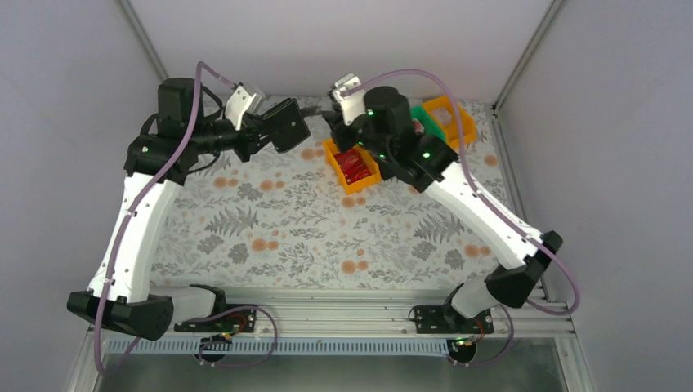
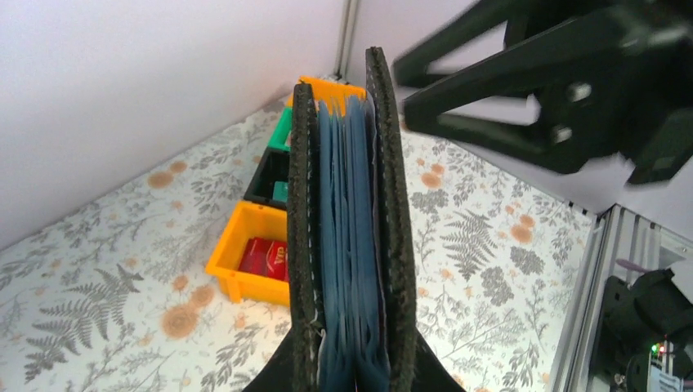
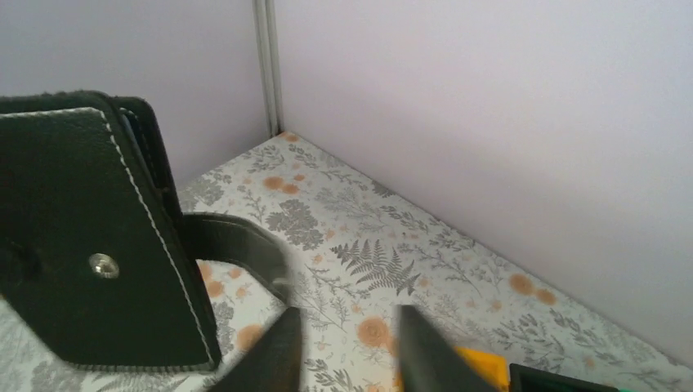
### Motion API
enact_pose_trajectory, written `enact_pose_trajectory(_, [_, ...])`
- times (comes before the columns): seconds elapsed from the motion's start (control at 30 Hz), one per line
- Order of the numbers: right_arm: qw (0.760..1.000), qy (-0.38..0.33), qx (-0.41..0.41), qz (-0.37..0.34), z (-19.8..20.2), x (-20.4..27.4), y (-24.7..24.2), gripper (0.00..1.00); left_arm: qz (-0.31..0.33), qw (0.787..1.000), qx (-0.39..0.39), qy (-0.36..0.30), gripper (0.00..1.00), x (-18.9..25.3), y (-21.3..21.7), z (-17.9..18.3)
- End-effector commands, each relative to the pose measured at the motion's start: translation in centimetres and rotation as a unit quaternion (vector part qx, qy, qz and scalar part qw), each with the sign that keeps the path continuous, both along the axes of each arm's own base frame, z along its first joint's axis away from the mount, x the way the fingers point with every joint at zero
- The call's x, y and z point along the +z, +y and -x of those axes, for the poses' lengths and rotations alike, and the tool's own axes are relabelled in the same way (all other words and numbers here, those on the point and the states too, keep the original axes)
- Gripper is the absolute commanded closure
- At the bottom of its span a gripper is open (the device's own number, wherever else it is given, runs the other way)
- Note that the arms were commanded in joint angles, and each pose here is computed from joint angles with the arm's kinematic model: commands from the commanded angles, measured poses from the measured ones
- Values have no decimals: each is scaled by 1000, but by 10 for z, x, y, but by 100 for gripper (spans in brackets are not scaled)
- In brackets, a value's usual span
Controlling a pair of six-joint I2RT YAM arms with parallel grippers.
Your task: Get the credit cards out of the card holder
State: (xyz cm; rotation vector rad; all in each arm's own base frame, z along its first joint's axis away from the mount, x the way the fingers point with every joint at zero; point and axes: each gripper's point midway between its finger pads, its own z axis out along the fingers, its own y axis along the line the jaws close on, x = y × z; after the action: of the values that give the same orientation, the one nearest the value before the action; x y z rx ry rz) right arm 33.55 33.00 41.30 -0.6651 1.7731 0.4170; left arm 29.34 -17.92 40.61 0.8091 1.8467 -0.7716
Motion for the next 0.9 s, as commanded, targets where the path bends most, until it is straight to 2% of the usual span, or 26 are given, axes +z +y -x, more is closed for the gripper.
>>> enact_pose_trajectory(0.0, [995, -24, 97, -5, 33, 22, -17, 55, -25, 999, -21, -38, 98, 11, 6, 13])
enact_pose_trajectory(0.03, [991, -30, 130, -20, 48, 30, -18, 42, -32, 998, -25, -49, 98, 14, 6, 15])
enact_pose_trajectory(0.07, [986, -35, 161, -32, 61, 33, -19, 34, -39, 997, -26, -61, 98, 16, 7, 17])
enact_pose_trajectory(0.17, [959, -72, 267, -64, 106, 47, -16, 14, -62, 992, -39, -105, 98, 23, 10, 25])
enact_pose_trajectory(0.23, [949, -81, 291, -87, 118, 59, -15, 2, -73, 990, -39, -117, 98, 26, 12, 27])
enact_pose_trajectory(0.27, [949, -77, 287, -100, 117, 63, -14, 1, -76, 990, -39, -113, 98, 25, 12, 27])
enact_pose_trajectory(0.43, [941, -34, 307, -141, 107, 65, 10, 1, -75, 988, -66, -117, 98, 26, 8, 34])
enact_pose_trajectory(0.6, [917, -3, 383, -114, 109, 52, 22, 2, -65, 969, -175, -161, 98, 31, -6, 73])
enact_pose_trajectory(0.8, [893, 13, 439, -95, 129, 42, 19, 8, -65, 945, -245, -204, 98, 25, -9, 107])
enact_pose_trajectory(0.87, [892, 15, 443, -89, 131, 38, 18, 17, -65, 939, -262, -211, 98, 23, -10, 113])
